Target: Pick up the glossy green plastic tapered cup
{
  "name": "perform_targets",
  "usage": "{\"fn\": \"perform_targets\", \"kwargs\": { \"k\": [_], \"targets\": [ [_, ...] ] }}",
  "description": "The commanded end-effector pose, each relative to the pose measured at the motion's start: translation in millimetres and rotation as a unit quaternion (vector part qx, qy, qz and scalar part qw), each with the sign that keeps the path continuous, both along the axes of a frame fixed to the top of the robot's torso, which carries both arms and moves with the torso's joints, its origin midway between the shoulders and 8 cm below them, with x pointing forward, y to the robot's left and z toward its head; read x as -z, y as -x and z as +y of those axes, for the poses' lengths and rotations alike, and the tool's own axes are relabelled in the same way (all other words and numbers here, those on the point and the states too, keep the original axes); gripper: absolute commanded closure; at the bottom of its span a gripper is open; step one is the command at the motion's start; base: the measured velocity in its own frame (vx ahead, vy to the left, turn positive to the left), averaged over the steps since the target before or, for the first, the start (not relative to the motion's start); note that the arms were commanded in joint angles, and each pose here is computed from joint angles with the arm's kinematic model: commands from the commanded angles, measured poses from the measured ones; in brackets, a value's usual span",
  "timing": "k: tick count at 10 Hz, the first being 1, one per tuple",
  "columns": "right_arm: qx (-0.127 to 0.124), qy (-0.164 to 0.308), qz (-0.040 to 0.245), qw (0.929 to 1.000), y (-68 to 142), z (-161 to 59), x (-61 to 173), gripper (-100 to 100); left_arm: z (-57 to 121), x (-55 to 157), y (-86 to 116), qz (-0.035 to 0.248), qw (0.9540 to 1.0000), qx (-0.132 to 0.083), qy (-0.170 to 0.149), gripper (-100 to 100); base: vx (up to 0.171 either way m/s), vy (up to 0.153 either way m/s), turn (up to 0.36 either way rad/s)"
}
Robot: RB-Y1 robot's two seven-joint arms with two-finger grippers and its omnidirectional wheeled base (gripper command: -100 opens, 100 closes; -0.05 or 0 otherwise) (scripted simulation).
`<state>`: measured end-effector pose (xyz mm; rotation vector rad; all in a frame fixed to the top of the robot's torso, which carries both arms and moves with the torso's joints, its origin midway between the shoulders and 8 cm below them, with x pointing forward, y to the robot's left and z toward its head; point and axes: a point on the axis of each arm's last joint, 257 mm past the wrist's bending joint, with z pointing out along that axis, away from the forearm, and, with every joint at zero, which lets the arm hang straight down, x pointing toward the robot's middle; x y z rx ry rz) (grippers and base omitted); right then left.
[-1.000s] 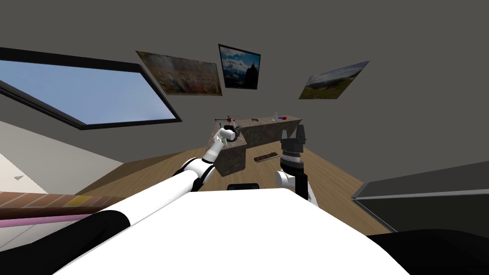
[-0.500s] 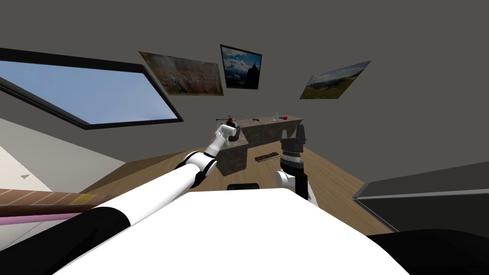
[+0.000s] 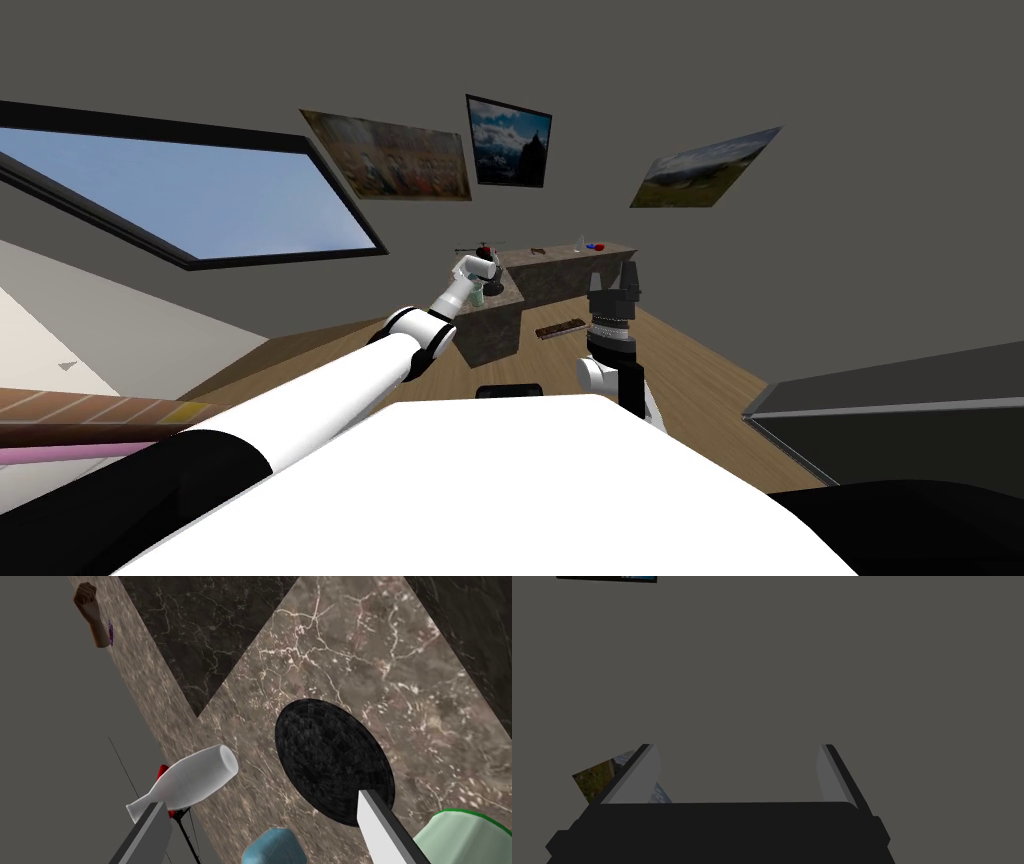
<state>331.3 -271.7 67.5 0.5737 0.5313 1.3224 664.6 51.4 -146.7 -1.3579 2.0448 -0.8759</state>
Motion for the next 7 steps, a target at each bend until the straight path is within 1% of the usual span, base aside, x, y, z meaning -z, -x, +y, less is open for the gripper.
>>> {"fn": "perform_targets", "kwargs": {
  "k": [1, 2, 3, 4, 5, 6, 7],
  "targets": [
    [0.000, 0.000, 0.000, 1.0000, 0, 0, 0, 0, 3.3, 2, 2, 0.023, 0.9997, -0.007, -0.010, -100, -0.004, 0.064, 0.021],
    [0.000, 0.000, 0.000, 1.0000, 0, 0, 0, 0, 8.0, 11, 3, 0.034, 0.9993, -0.012, -0.013, -100, -0.009, 0.058, 0.005],
    [0.000, 0.000, 0.000, 1.0000, 0, 0, 0, 0, 11.2, 11, 5, 0.052, 0.9983, -0.018, -0.020, -100, -0.007, 0.059, 0.025],
    [0.000, 0.000, 0.000, 1.0000, 0, 0, 0, 0, 14.2, 16, 6, 0.058, 0.9979, -0.021, -0.022, -100, -0.007, 0.054, 0.007],
    [0.000, 0.000, 0.000, 1.0000, 0, 0, 0, 0, 17.2, 16, 8, 0.075, 0.9965, -0.027, -0.027, -100, -0.008, 0.067, 0.020],
    [0.000, 0.000, 0.000, 1.0000, 0, 0, 0, 0, 20.2, 21, 9, 0.081, 0.9958, -0.030, -0.029, -100, -0.006, 0.062, 0.009],
    [0.000, 0.000, 0.000, 1.0000, 0, 0, 0, 0, 25.4, 26, 13, 0.102, 0.9934, -0.038, -0.035, -100, -0.002, 0.068, 0.025]
  ]
}}
